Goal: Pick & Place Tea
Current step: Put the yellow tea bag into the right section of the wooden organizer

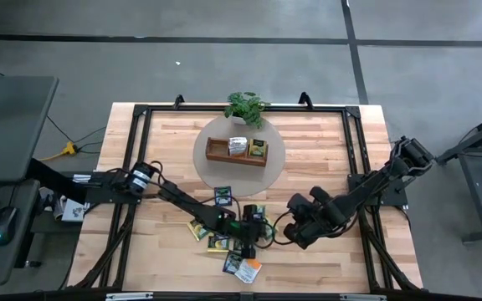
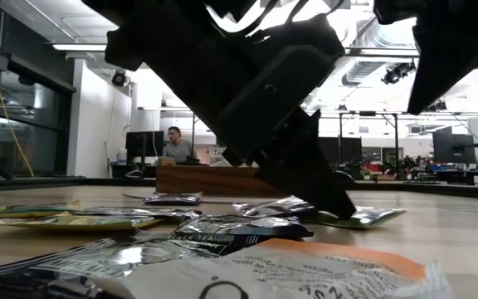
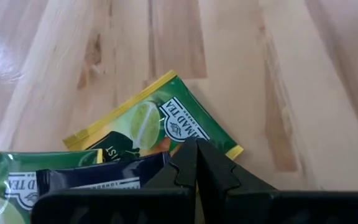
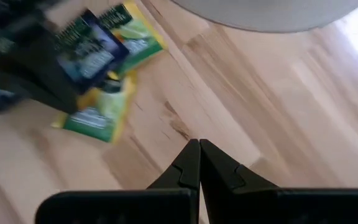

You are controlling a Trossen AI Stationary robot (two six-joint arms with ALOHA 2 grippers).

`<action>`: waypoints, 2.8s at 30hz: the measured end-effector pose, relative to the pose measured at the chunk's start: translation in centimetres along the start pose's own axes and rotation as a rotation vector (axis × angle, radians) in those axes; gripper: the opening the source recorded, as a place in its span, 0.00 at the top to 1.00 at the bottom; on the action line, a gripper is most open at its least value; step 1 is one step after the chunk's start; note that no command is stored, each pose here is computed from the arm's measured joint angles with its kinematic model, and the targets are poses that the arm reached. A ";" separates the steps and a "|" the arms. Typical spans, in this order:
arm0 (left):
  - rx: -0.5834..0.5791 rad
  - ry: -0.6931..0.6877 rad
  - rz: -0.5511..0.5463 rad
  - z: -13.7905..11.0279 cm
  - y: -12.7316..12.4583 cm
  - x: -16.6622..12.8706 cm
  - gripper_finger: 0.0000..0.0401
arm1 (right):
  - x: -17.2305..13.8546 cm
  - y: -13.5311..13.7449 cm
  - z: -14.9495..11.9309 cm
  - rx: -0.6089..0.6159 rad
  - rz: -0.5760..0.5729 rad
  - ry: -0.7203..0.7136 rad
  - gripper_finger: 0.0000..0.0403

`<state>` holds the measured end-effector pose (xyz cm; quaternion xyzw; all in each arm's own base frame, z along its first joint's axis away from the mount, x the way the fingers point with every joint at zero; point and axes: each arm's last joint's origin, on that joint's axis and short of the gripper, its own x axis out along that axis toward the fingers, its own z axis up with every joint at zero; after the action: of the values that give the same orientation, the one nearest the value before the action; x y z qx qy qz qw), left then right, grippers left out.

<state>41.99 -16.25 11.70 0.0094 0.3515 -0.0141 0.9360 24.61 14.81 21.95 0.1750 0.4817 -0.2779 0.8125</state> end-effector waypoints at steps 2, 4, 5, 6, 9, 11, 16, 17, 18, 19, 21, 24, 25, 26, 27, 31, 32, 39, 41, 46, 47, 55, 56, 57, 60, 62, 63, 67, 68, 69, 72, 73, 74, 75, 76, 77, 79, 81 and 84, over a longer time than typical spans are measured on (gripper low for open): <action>0.011 0.023 0.018 -0.2 0.1 0.0 1.00 | 0.2 0.5 -0.1 0.015 0.051 -0.019 1.00; 0.034 0.041 0.021 -0.4 0.1 0.0 1.00 | 0.8 0.9 -0.2 0.032 0.108 -0.031 1.00; 0.041 0.049 0.018 -0.4 0.1 -0.1 1.00 | 1.2 1.0 -0.3 0.049 0.143 -0.031 1.00; 0.043 0.056 0.013 -0.5 0.1 -0.1 1.00 | 1.7 1.0 -0.4 0.065 0.170 -0.023 1.00; 0.071 0.082 -0.006 -0.7 0.1 -0.1 1.00 | 3.3 0.6 -1.0 0.112 0.220 0.001 1.00; 0.101 0.098 -0.011 -0.9 0.2 0.0 1.00 | 4.3 0.2 -1.2 0.134 0.229 -0.004 0.98; 0.181 0.157 -0.027 -1.4 0.3 -0.1 1.00 | 6.2 -0.7 -0.6 0.193 0.279 -0.002 0.84; 0.195 0.163 -0.037 -1.5 0.3 -0.1 1.00 | 6.6 -0.9 -0.4 0.205 0.298 0.005 0.80; 0.210 0.166 -0.049 -1.5 0.3 -0.1 1.00 | 6.9 -1.1 -0.2 0.217 0.322 0.015 0.75; 0.226 0.169 -0.059 -1.5 0.3 -0.1 1.00 | 7.3 -1.2 0.0 0.233 0.346 0.023 0.71; 0.255 0.173 -0.076 -1.6 0.2 -0.1 1.00 | 7.9 -1.6 0.4 0.267 0.404 0.038 0.63; 0.290 0.176 -0.091 -1.6 0.2 -0.2 1.00 | 8.9 -2.2 0.8 0.312 0.470 0.053 0.52; 0.298 0.177 -0.093 -1.7 0.1 -0.2 1.00 | 9.1 -2.5 0.9 0.324 0.480 0.051 0.49; 0.307 0.178 -0.097 -1.7 0.1 -0.2 1.00 | 9.4 -2.8 1.0 0.334 0.487 0.055 0.47; 0.311 0.179 -0.100 -1.7 0.1 -0.2 1.00 | 9.7 -3.1 1.1 0.343 0.486 0.061 0.45; 0.315 0.180 -0.101 -1.7 0.1 -0.2 1.00 | 10.2 -3.8 1.6 0.366 0.497 0.079 0.42; 0.315 0.181 -0.102 -1.7 0.1 -0.2 1.00 | 10.3 -3.9 1.7 0.365 0.499 0.076 0.42; 0.315 0.181 -0.104 -1.7 0.1 -0.2 1.00 | 10.7 -4.1 2.4 0.355 0.529 0.068 0.42; 0.315 0.181 -0.104 -1.7 0.1 -0.2 1.00 | 11.1 -3.9 2.4 0.347 0.544 0.080 0.41; 0.312 0.182 -0.104 -1.7 0.1 -0.2 1.00 | 12.3 -3.4 2.1 0.332 0.567 0.091 0.41; 0.312 0.182 -0.104 -1.7 0.1 -0.2 1.00 | 12.4 -3.3 2.1 0.330 0.570 0.091 0.41; 0.311 0.182 -0.104 -1.7 0.1 -0.2 1.00 | 13.0 -3.2 2.5 0.320 0.593 0.057 0.41; 0.311 0.182 -0.104 -1.7 0.1 -0.2 1.00 | 13.0 -3.3 2.6 0.323 0.593 0.054 0.41; 0.310 0.182 -0.103 -1.7 0.1 -0.2 1.00 | 13.1 -3.3 2.7 0.325 0.594 0.054 0.41; 0.308 0.182 -0.103 -1.7 0.1 -0.2 1.00 | 13.2 -3.5 2.9 0.318 0.602 0.063 0.41; 0.304 0.182 -0.103 -1.7 0.1 -0.2 1.00 | 13.2 -3.5 2.9 0.313 0.604 0.062 0.42; 0.299 0.182 -0.102 -1.7 0.1 -0.2 1.00 | 13.2 -3.5 2.9 0.311 0.605 0.060 0.42; 0.297 0.182 -0.102 -1.7 0.1 -0.2 1.00 | 13.2 -3.4 2.9 0.309 0.611 0.062 0.49; 0.297 0.182 -0.102 -1.7 0.1 -0.2 1.00 | 13.2 -3.4 2.9 0.309 0.612 0.062 0.51; 0.297 0.182 -0.102 -1.7 0.1 -0.2 1.00 | 13.2 -3.4 2.9 0.309 0.611 0.061 0.54; 0.292 0.183 -0.102 -1.7 0.1 -0.2 1.00 | 13.2 -3.4 2.9 0.308 0.607 0.055 0.63; 0.290 0.183 -0.102 -1.7 0.1 -0.2 1.00 | 13.2 -3.4 2.9 0.306 0.607 0.054 0.66; 0.289 0.183 -0.102 -1.7 0.1 -0.2 1.00 | 13.2 -3.4 2.9 0.304 0.607 0.054 0.68; 0.289 0.183 -0.102 -1.7 0.1 -0.2 1.00 | 13.2 -3.4 2.9 0.303 0.608 0.054 0.71; 0.289 0.183 -0.102 -1.7 0.1 -0.2 1.00 | 13.2 -3.4 2.9 0.303 0.608 0.054 0.73; 0.289 0.183 -0.102 -1.7 0.1 -0.2 1.00 | 13.2 -3.4 2.9 0.303 0.608 0.054 0.76; 0.288 0.182 -0.102 -1.7 0.1 -0.2 1.00 | 13.2 -3.4 2.9 0.303 0.608 0.054 0.80; 0.287 0.181 -0.101 -1.7 0.1 -0.2 1.00 | 13.2 -3.4 2.9 0.303 0.609 0.055 0.83; 0.286 0.179 -0.101 -1.7 0.1 -0.2 1.00 | 13.2 -3.4 2.9 0.302 0.610 0.054 0.86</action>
<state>40.73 -16.10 10.54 0.1260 0.4281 -0.1100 0.8881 29.51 6.80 11.62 0.4367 0.3819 -0.0855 0.8100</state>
